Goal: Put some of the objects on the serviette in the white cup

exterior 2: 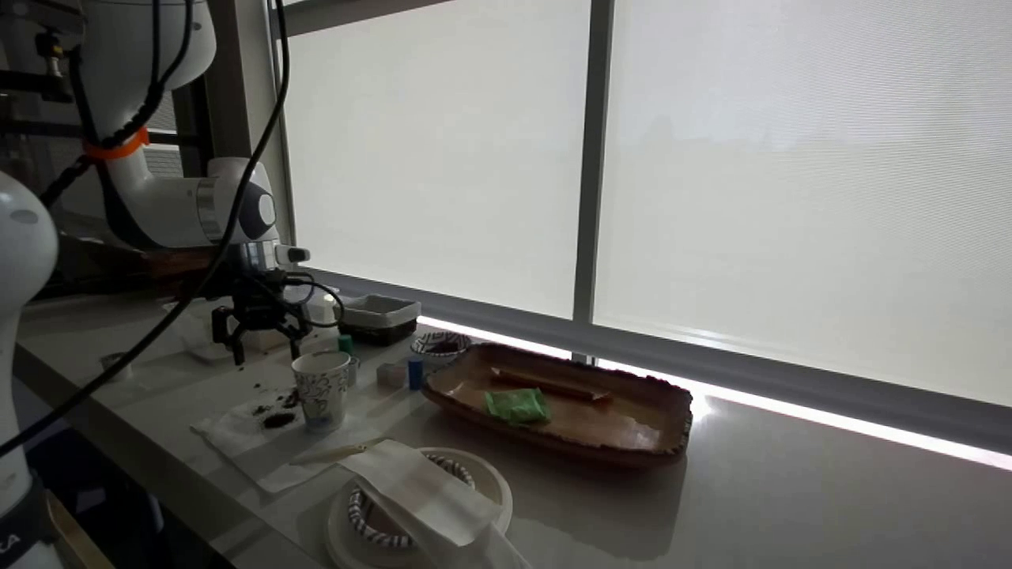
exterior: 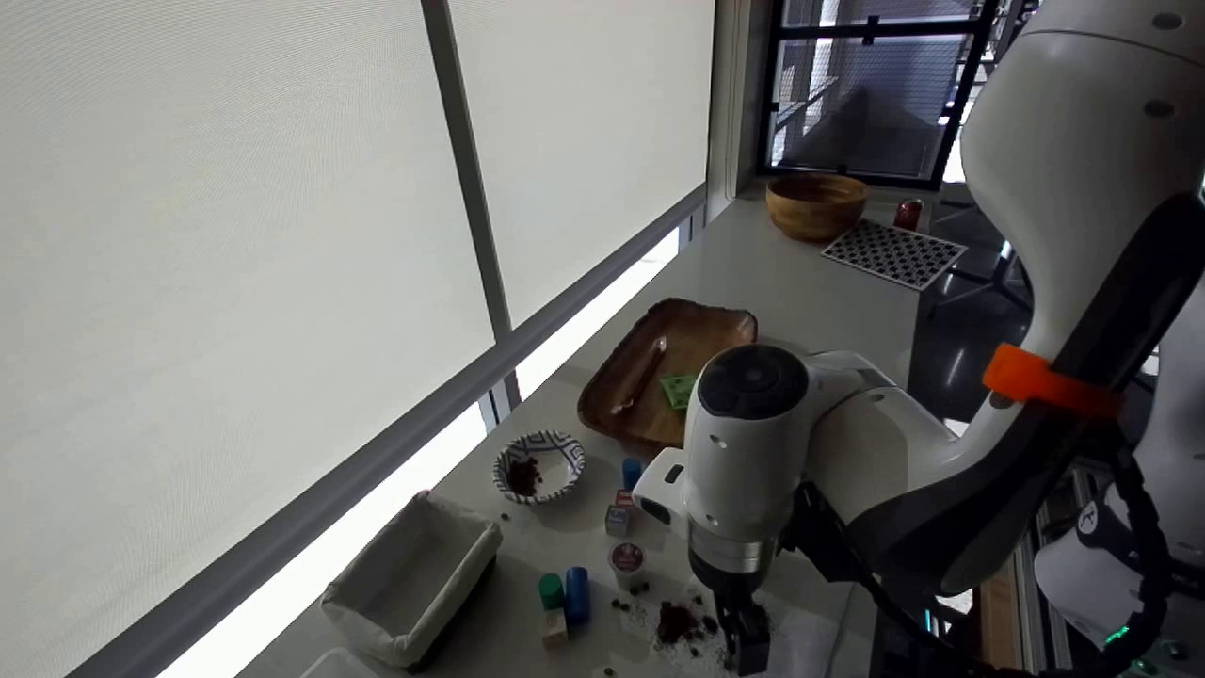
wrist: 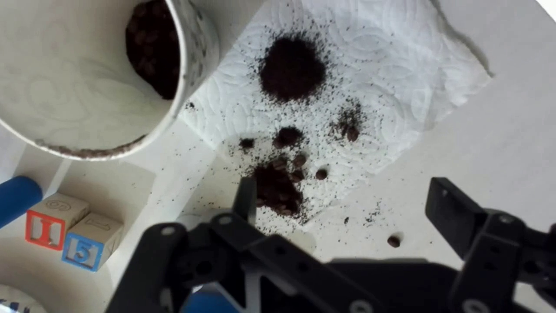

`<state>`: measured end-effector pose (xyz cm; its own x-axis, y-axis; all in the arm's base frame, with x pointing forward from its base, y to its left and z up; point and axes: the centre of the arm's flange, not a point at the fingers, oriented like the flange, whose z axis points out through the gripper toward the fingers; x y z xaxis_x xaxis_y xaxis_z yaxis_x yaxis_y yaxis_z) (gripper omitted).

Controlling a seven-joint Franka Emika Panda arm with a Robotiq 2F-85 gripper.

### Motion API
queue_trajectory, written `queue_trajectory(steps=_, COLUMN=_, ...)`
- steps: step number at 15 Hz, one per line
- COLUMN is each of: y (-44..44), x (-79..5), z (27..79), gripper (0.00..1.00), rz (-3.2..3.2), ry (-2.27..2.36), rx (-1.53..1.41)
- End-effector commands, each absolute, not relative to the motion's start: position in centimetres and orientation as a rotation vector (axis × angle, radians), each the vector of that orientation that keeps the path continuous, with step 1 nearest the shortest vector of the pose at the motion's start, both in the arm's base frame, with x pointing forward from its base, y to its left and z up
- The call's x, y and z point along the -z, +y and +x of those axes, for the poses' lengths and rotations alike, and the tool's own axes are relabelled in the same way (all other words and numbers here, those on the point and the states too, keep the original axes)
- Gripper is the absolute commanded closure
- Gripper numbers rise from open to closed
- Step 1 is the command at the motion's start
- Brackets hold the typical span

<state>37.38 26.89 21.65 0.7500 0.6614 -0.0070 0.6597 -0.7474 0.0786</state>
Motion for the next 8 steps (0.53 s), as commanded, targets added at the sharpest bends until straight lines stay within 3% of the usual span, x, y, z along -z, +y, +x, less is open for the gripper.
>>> queue_trajectory(steps=1, y=27.9, x=-18.8, z=39.1, gripper=0.00, rz=2.825, ry=1.160, rx=-0.006)
queue_trajectory(steps=8, y=28.9, x=-16.1, z=41.3, gripper=0.00, rz=2.730, ry=1.346, rx=-0.063)
